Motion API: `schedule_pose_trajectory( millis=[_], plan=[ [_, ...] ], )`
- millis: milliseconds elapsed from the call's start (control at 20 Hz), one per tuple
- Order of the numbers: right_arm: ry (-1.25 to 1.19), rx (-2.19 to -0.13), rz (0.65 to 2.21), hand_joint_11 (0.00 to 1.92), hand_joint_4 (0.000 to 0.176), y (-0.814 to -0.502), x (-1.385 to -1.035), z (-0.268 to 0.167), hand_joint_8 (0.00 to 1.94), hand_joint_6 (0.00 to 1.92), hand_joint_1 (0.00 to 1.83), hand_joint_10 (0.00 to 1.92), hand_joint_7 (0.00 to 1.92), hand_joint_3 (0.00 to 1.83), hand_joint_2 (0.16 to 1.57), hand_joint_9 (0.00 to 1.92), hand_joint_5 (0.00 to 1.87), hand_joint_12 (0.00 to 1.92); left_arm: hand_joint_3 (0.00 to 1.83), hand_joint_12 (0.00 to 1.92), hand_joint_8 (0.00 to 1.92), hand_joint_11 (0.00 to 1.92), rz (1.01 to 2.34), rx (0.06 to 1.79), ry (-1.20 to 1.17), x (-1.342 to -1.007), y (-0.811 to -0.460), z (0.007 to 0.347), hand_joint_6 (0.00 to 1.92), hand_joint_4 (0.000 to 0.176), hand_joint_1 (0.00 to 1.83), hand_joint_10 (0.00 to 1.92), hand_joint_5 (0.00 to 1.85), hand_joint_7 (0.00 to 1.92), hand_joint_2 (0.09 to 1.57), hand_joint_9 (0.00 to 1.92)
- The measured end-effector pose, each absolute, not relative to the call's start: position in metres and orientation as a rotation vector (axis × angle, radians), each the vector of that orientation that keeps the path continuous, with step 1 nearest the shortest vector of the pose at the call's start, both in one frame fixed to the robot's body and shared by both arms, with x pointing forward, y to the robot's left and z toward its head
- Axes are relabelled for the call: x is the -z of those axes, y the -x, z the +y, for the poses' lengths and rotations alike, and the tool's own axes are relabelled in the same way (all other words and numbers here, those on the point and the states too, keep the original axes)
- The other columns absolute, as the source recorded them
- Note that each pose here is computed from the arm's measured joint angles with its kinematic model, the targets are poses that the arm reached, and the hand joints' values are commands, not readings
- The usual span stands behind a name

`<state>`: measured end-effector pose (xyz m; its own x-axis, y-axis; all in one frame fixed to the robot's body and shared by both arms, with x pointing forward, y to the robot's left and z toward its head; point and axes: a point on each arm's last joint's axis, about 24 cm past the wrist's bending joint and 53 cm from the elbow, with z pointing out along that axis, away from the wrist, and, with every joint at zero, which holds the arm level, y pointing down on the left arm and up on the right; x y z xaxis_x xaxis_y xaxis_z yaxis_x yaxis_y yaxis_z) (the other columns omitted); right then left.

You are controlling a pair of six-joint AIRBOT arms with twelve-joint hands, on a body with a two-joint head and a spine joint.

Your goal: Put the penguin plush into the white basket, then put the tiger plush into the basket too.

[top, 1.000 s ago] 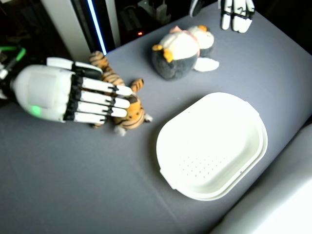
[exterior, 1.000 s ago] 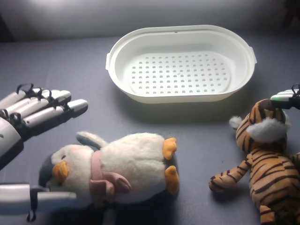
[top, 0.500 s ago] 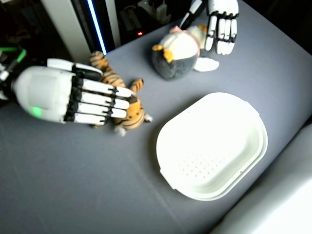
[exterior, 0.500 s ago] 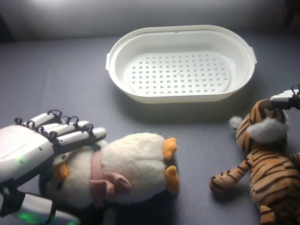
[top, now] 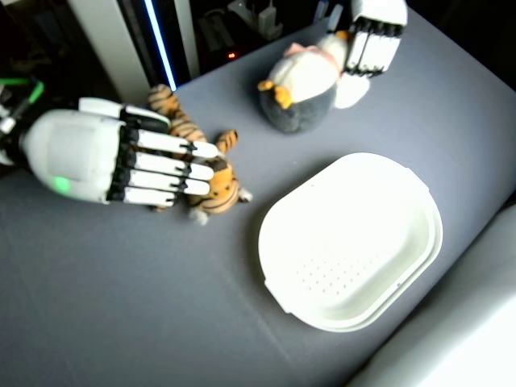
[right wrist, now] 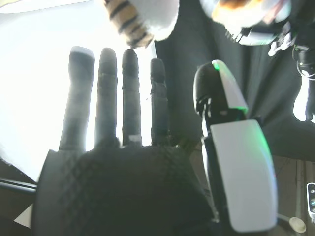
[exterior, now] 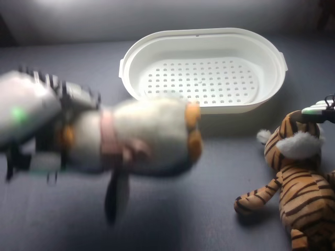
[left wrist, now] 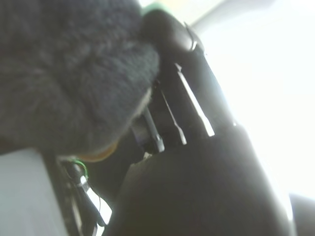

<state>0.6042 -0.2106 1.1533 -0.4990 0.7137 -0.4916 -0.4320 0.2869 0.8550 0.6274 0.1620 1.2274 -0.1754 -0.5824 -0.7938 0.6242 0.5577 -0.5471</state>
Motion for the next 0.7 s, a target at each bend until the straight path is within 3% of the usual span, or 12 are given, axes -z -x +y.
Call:
schedule_pose_trajectory(
  millis=[50,100,150,200,250,350,400,450,500,600,650,700],
  plan=[
    [-0.271,-1.426,1.547,0.45,0.044,-0.604,-1.153,-0.211,0.01,0.0,0.63,0.0,0.51,0.0,1.3,0.47,0.5,0.04,0.0,1.45,1.13,0.77,1.334,1.077,-0.024,-1.24,-0.636,0.163,0.49,0.0,1.27,0.99,1.17,1.02,1.07,0.94],
    [-0.27,-1.427,1.548,0.45,0.033,-0.605,-1.152,-0.211,0.01,0.0,0.65,0.0,0.52,0.0,1.31,0.47,0.5,0.04,0.0,1.53,1.19,0.47,1.3,1.081,-0.003,-1.249,-0.647,0.163,0.49,0.0,1.26,0.99,1.19,0.95,1.08,0.82],
    [-0.271,-1.426,1.548,0.45,0.032,-0.605,-1.152,-0.211,0.01,0.01,0.65,0.0,0.52,0.0,1.31,0.47,0.51,0.04,0.0,1.54,1.42,0.39,1.285,1.075,0.012,-1.254,-0.659,0.162,0.52,0.0,1.25,1.13,1.13,0.82,1.14,0.72],
    [-0.272,-1.426,1.547,0.46,0.034,-0.605,-1.152,-0.211,0.0,0.0,0.65,0.0,0.52,0.0,1.31,0.48,0.5,0.04,0.0,1.31,1.17,0.64,1.29,1.057,0.016,-1.256,-0.672,0.158,0.5,0.0,1.26,0.92,1.19,0.95,1.08,0.87],
    [-0.269,-1.426,1.547,0.46,0.03,-0.606,-1.152,-0.211,0.01,0.01,0.65,0.0,0.52,0.0,1.31,0.48,0.51,0.04,0.0,1.24,0.95,0.72,1.299,1.021,0.009,-1.258,-0.687,0.153,0.49,0.0,1.36,1.06,1.2,1.04,1.06,0.96],
    [-0.271,-1.424,1.546,0.43,0.035,-0.607,-1.152,-0.212,0.0,0.0,0.64,0.0,0.51,0.0,1.32,0.46,0.5,0.03,0.0,1.16,0.67,0.79,1.324,0.952,0.006,-1.266,-0.712,0.146,0.72,0.0,1.38,1.03,1.12,1.14,1.05,1.02],
    [-0.269,-1.422,1.546,0.42,0.029,-0.607,-1.152,-0.213,0.0,0.0,0.65,0.0,0.51,0.0,1.32,0.46,0.5,0.02,0.0,1.13,0.67,0.83,1.329,0.934,0.011,-1.269,-0.721,0.145,0.77,0.0,1.38,1.01,1.09,1.12,1.05,1.05],
    [-0.269,-1.424,1.546,0.43,0.016,-0.607,-1.151,-0.212,0.0,0.0,0.68,0.0,0.52,0.0,1.32,0.46,0.51,0.02,0.0,1.14,0.94,0.85,1.329,0.923,0.033,-1.273,-0.73,0.146,0.72,0.0,1.27,0.65,1.08,1.05,1.07,1.0],
    [-0.266,-1.426,1.549,0.45,0.014,-0.607,-1.151,-0.212,0.0,0.0,0.67,0.0,0.52,0.0,1.32,0.47,0.5,0.03,0.0,1.19,0.5,0.7,1.34,0.908,0.04,-1.271,-0.736,0.148,0.26,0.0,1.2,0.49,0.94,0.9,0.97,0.93],
    [-0.265,-1.427,1.55,0.44,0.02,-0.606,-1.151,-0.211,0.0,0.0,0.67,0.0,0.52,0.0,1.32,0.47,0.5,0.02,0.0,1.21,0.06,0.36,1.405,0.886,0.051,-1.256,-0.745,0.145,0.01,0.0,1.09,0.21,0.72,0.73,0.91,0.72],
    [-0.264,-1.429,1.55,0.41,0.033,-0.606,-1.151,-0.211,0.0,0.0,0.69,0.0,0.51,0.0,1.31,0.45,0.5,0.01,0.0,1.11,0.01,0.25,1.425,0.88,0.047,-1.251,-0.746,0.144,0.0,0.052,1.01,0.08,0.53,0.53,0.9,0.6],
    [-0.259,-1.433,1.549,0.42,0.072,-0.606,-1.152,-0.21,0.0,0.0,0.69,0.0,0.48,0.0,1.29,0.44,0.47,0.01,0.0,1.1,0.0,0.18,1.427,0.876,0.041,-1.25,-0.744,0.142,0.0,0.121,0.92,0.01,0.33,0.37,0.9,0.5]
  ],
)
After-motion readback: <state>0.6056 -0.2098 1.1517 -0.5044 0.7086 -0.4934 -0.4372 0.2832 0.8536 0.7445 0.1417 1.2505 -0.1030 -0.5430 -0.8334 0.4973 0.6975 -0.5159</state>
